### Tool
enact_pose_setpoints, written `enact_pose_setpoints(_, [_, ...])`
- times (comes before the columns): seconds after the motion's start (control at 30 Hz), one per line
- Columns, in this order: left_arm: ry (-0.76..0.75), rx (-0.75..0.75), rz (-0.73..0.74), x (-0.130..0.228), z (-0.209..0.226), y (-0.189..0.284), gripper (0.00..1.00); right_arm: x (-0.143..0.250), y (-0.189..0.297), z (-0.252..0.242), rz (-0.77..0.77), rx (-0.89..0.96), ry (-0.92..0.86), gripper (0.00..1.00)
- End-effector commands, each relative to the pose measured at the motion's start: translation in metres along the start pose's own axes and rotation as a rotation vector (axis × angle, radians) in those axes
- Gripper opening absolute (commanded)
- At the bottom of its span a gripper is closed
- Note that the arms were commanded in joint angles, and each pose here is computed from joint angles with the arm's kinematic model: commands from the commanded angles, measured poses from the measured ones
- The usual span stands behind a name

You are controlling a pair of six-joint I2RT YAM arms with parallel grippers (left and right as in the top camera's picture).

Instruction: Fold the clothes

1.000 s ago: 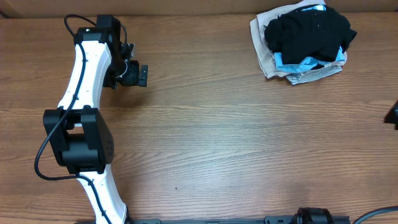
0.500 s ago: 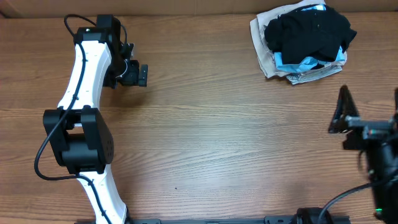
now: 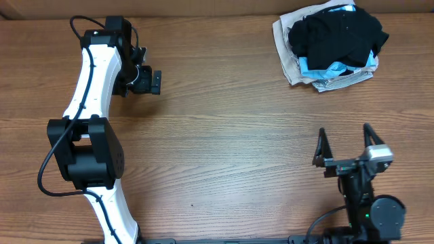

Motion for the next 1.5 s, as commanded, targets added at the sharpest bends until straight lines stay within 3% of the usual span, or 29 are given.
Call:
enact_pose_setpoints(0.0, [-0.013, 0.011, -0.002, 0.000, 0.000, 0.001, 1.00, 0.023, 0.002, 0.005, -0.039, -0.017, 0.001, 1.00])
enact_pose_setpoints(0.17, [-0.014, 0.011, -0.002, 0.000, 0.000, 0.001, 1.00, 0.045, 0.001, 0.009, -0.052, -0.043, -0.001, 1.00])
enact_pose_setpoints(0.6, [-0.014, 0.011, -0.002, 0.000, 0.000, 0.001, 1.00, 0.085, -0.001, 0.015, 0.105, -0.085, -0.016, 1.00])
enact_pose_setpoints(1.33, [-0.013, 0.010, -0.002, 0.000, 0.000, 0.001, 1.00, 0.084, -0.001, 0.015, 0.104, -0.085, -0.016, 1.00])
enact_pose_setpoints(1.47, [-0.039, 0.017, -0.046, 0.004, -0.010, 0.019, 1.00, 0.084, -0.001, 0.015, 0.104, -0.085, -0.016, 1.00])
Point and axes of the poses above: each gripper's point midway between its finger pads, its own y axis back along the fingers, its own z axis along the line the jaws close on, x = y × z, the point moved 8 cm from there along y, back along the fingers, and after that the axes turned 8 degrees about y, right-handed, at the moved point
